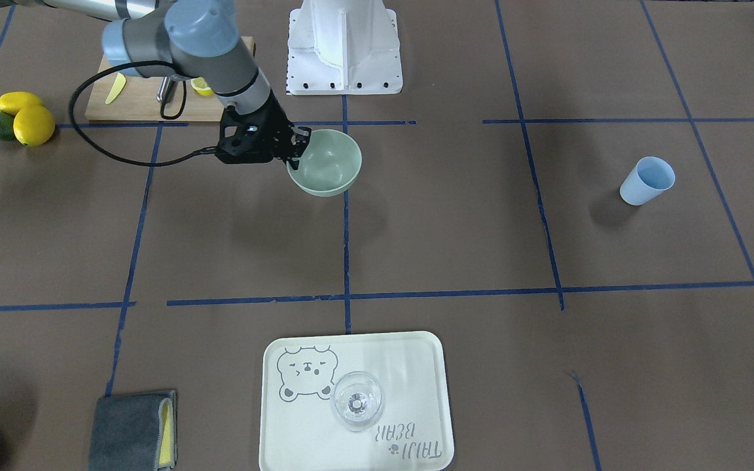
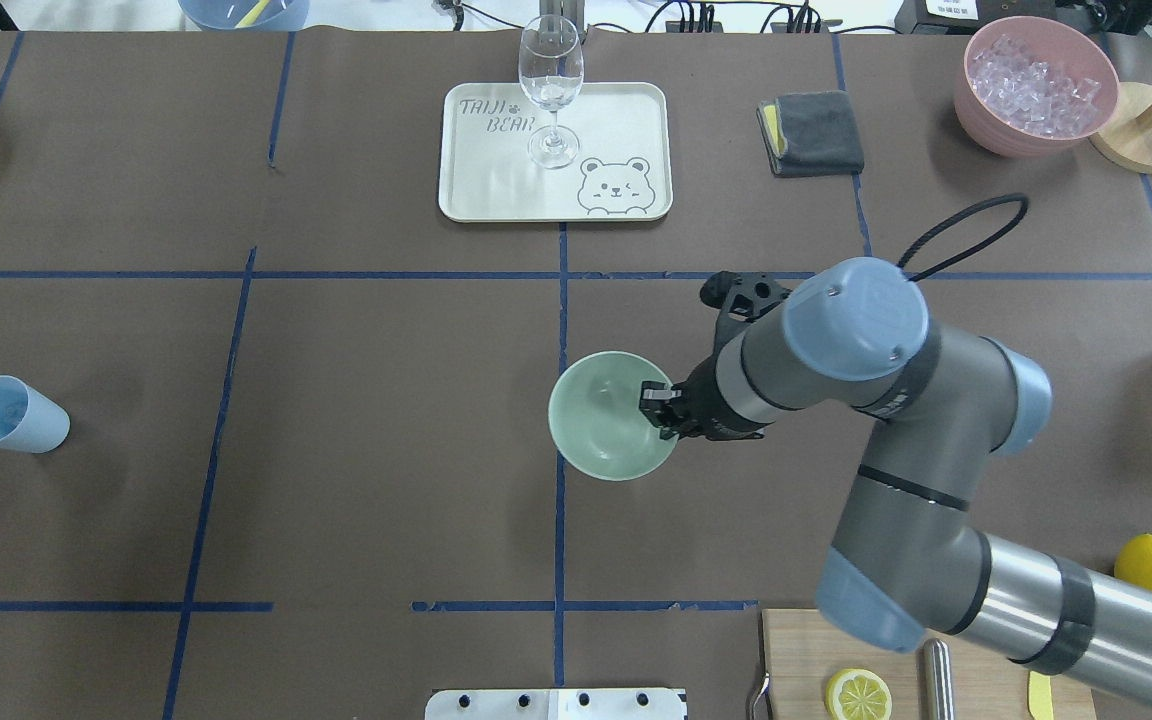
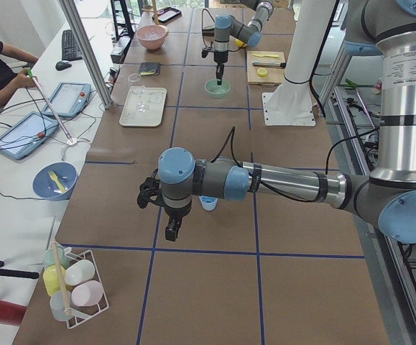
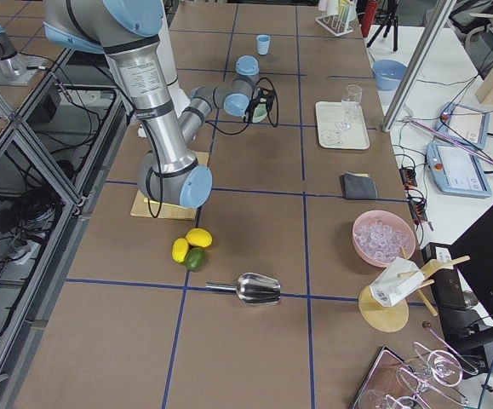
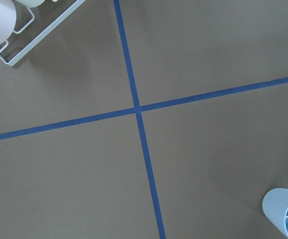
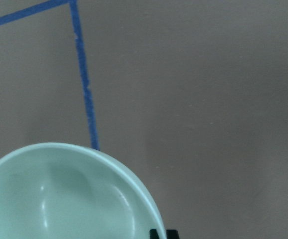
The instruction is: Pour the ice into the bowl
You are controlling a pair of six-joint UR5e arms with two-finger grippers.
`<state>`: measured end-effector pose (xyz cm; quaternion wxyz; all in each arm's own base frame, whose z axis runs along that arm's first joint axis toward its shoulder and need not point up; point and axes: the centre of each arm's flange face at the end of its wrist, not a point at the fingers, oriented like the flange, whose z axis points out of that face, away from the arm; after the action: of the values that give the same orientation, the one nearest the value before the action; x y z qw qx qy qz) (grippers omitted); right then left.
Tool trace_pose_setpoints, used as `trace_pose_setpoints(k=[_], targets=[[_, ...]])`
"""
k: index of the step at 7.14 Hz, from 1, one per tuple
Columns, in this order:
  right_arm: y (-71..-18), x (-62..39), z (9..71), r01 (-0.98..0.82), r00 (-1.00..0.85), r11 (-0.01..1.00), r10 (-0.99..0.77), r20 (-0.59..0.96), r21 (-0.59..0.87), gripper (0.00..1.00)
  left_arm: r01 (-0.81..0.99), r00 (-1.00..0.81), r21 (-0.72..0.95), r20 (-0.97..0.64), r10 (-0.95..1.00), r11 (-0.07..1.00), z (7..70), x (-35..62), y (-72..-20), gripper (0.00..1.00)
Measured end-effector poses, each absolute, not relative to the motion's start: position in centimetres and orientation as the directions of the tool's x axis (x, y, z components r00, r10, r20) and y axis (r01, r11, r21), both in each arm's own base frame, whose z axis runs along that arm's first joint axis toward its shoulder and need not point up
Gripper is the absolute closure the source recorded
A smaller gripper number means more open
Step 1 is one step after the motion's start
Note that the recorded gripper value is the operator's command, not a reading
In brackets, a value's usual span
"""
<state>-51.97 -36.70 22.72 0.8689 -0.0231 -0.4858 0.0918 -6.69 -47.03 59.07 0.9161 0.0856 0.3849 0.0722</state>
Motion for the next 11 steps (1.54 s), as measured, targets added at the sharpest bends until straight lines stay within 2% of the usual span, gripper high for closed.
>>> trace_pose_setpoints(k=[4,8,9,10,11], targets=[[-38.0,-60.8,15.3,-0.253,0.476,0.924,0.376,0.795,-0.285,1.0,-0.068,0.693,0.212,-0.693,0.199,0.975,59.1,-6.6,-47.0,0.0],[-37.1,-64.2,16.1,-0.229,0.503,0.932,0.361,0.785,-0.282,1.0,-0.069,0.693,0.21,-0.693,0.199,0.975,59.1,-6.6,-47.0,0.0],[-36.9,-64.4,16.7,-0.226,0.512,0.933,0.358,0.781,-0.28,0.95,-0.069,0.693,0.21,-0.693,0.198,0.975,59.1,-6.6,-47.0,0.0],[-36.8,-64.4,17.1,-0.23,0.517,0.933,0.359,0.777,-0.278,0.01,-0.069,0.693,0.21,-0.693,0.199,0.975,59.1,-6.6,-47.0,0.0],[-36.9,-64.4,17.2,-0.245,0.519,0.931,0.362,0.774,-0.271,0.0,-0.069,0.693,0.211,-0.693,0.199,0.975,59.1,-6.6,-47.0,0.0]])
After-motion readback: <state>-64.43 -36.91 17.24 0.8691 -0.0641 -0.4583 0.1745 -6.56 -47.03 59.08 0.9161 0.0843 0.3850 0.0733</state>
